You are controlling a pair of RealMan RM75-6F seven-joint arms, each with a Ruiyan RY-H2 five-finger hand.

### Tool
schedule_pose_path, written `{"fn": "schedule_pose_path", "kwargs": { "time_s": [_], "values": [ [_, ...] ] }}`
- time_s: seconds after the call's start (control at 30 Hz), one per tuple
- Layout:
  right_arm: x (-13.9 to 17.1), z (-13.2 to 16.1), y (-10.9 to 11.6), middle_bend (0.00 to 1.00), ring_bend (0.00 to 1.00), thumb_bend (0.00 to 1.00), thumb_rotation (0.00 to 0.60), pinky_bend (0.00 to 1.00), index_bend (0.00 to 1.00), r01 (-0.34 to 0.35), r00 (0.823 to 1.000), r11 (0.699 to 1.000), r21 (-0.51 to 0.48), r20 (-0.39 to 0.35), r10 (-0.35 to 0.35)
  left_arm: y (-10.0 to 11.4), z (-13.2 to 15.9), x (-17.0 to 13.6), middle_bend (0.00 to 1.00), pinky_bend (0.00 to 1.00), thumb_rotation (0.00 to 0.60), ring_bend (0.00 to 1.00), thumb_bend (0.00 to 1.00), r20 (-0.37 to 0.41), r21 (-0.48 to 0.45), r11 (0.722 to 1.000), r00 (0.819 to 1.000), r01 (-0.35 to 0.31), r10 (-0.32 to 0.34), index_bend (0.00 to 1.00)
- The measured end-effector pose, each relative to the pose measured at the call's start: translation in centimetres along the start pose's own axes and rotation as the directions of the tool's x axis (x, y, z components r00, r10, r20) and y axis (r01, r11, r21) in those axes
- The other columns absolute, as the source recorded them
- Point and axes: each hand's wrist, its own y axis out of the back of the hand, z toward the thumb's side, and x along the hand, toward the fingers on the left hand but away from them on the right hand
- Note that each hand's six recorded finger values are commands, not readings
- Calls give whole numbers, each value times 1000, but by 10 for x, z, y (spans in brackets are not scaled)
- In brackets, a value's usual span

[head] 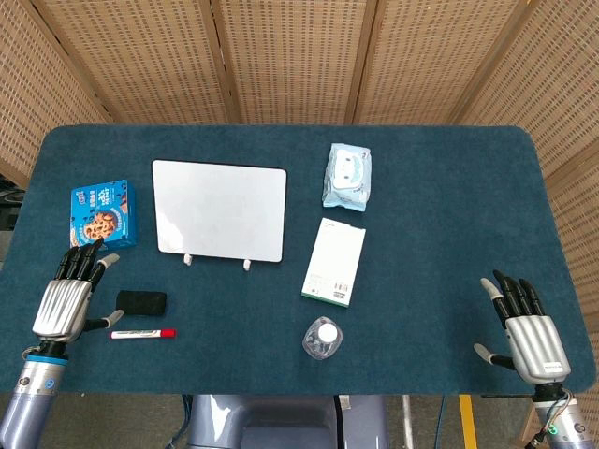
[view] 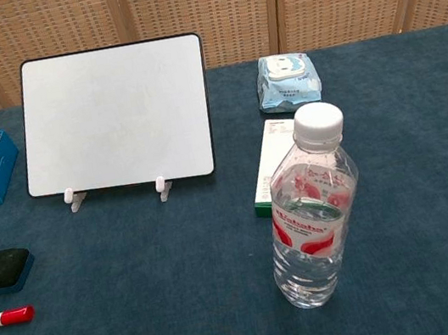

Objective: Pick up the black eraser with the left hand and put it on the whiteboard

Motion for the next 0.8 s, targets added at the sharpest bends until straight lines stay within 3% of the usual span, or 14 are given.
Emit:
{"fn": "schedule_pose_path", "kwargs": {
  "time_s": [0.23, 0.5, 0.8],
  "values": [
    [0, 1, -1, 0, 0, 53, 600, 0, 28, -4, 1000, 1000, 1, -1, 4, -14, -9, 11, 0, 0, 600, 0, 12, -43, -42, 992, 992, 121, -122, 231],
    [-1, 1, -1, 0, 0, 53, 600, 0, 28, -3, 1000, 1000, 1, -4, 3, -23, -15, 29, 0, 0, 600, 0, 12, -75, -35, 978, 976, 204, -206, 233],
    [-1, -1, 1, 0, 0, 53, 600, 0, 28, 3, 1000, 1000, -6, 2, -3, -34, -6, 44, 0, 0, 600, 0, 15, -53, 50, 959, 959, 280, -278, 238]
  ]
}}
